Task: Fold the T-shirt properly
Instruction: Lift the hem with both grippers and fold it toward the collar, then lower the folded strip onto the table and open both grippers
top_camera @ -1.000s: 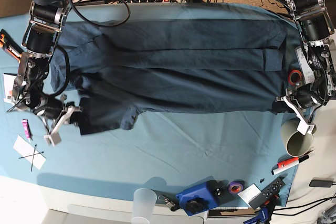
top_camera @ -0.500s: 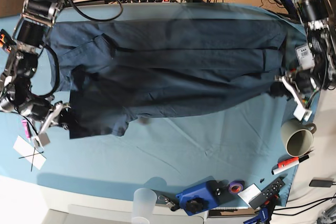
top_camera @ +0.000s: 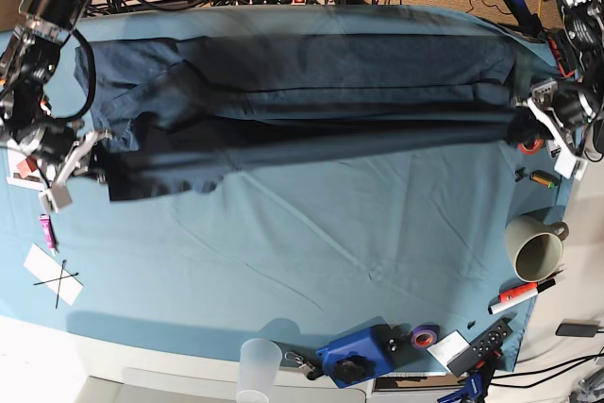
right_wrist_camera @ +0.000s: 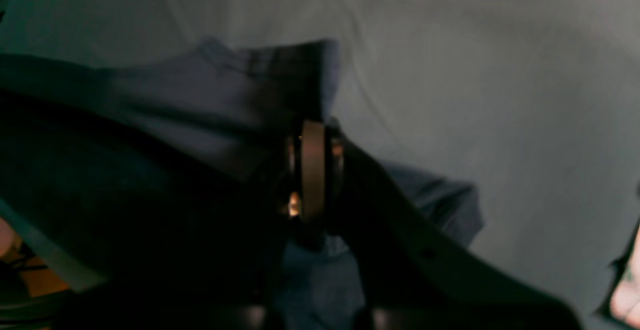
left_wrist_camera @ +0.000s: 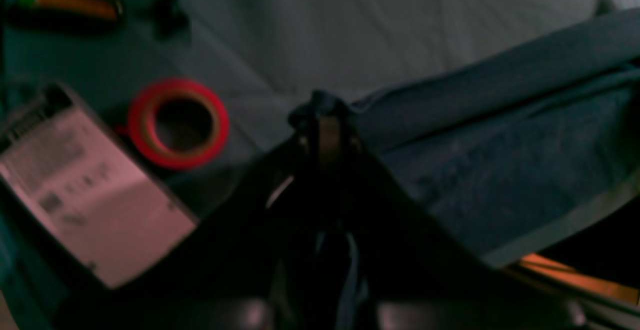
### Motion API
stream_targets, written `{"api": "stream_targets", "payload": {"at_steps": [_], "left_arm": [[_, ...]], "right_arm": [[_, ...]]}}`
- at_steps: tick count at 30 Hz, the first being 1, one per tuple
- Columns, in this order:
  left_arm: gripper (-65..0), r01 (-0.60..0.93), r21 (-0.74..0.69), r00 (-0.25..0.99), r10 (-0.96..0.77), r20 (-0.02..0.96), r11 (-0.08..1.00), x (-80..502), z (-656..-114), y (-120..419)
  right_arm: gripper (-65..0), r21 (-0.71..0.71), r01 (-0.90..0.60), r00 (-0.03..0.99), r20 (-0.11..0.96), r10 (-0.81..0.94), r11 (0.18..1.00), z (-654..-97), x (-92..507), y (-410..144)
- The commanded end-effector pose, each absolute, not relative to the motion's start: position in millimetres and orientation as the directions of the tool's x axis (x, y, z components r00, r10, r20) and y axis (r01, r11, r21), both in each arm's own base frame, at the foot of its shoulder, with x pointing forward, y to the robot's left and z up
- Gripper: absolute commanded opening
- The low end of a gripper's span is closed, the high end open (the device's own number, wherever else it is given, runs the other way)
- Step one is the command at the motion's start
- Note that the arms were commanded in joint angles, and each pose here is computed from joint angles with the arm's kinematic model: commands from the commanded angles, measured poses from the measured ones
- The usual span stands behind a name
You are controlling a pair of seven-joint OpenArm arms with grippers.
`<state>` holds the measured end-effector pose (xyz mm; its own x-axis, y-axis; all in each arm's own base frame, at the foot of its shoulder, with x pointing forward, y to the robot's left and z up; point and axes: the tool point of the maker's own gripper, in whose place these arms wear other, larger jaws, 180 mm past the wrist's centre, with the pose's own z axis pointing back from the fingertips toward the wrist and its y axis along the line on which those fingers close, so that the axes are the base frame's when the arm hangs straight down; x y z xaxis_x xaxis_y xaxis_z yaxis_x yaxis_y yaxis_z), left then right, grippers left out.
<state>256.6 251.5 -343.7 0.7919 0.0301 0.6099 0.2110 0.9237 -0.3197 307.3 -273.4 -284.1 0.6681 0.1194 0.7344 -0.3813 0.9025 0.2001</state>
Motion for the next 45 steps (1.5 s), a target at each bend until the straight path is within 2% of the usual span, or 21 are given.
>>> {"api": "stream_targets", "payload": {"at_steps": [1,12,17,22,23,25,26,28,32,36,45], "left_arm": [[-65.0,0.226,-0.294,0.769,0.015,0.639,0.929,261,-332,256],[-65.0,0.225,-0.29,0.798,-0.005,0.603,0.93,244,-341,254],[-65.0,0.207,-0.32,0.823,0.012,0.568,0.925,228,-354,248],[-65.0,0.198,-0.367,0.816,0.054,0.575,0.909,227,-359,232],[-63.2,0.211,-0.366,0.813,0.045,0.58,0.906,227,-360,230],[-46.3,0.225,-0.361,0.81,0.032,0.586,0.905,226,-360,229],[-39.1,0.218,-0.359,0.813,0.035,0.582,0.908,226,-360,230],[-30.9,0.195,-0.352,0.819,0.045,0.572,0.915,226,-362,234],[-30.2,0.176,-0.334,0.831,0.042,0.554,0.926,223,-367,238],[-30.2,0.094,-0.287,0.866,0.064,0.496,0.953,213,-379,252],[-30.5,0.024,-0.32,0.895,0.123,0.429,0.947,192,-394,253]], "right_arm": [[-65.0,0.17,-0.384,0.639,0.758,0.128,0.908,-270,309,-281],[-65.0,0.267,-0.266,0.693,0.721,-0.009,0.926,-283,255,-313],[-65.0,0.286,-0.241,0.739,0.674,-0.016,0.928,-300,235,-314],[-65.0,0.308,-0.226,0.752,0.658,-0.036,0.924,-311,229,-308],[-65.0,0.309,-0.226,0.753,0.657,-0.036,0.924,-311,229,-307],[-65.0,0.31,-0.228,0.751,0.659,-0.036,0.923,-310,229,-307],[-62.4,0.313,-0.23,0.749,0.662,-0.038,0.921,-309,230,-307],[-57.7,0.316,-0.232,0.747,0.664,-0.04,0.92,-309,230,-306],[-56.7,0.316,-0.232,0.747,0.663,-0.04,0.92,-309,230,-306],[-56.7,0.315,-0.232,0.747,0.663,-0.039,0.92,-309,230,-306],[-56.7,0.315,-0.232,0.747,0.663,-0.039,0.92,-309,230,-306]]}}
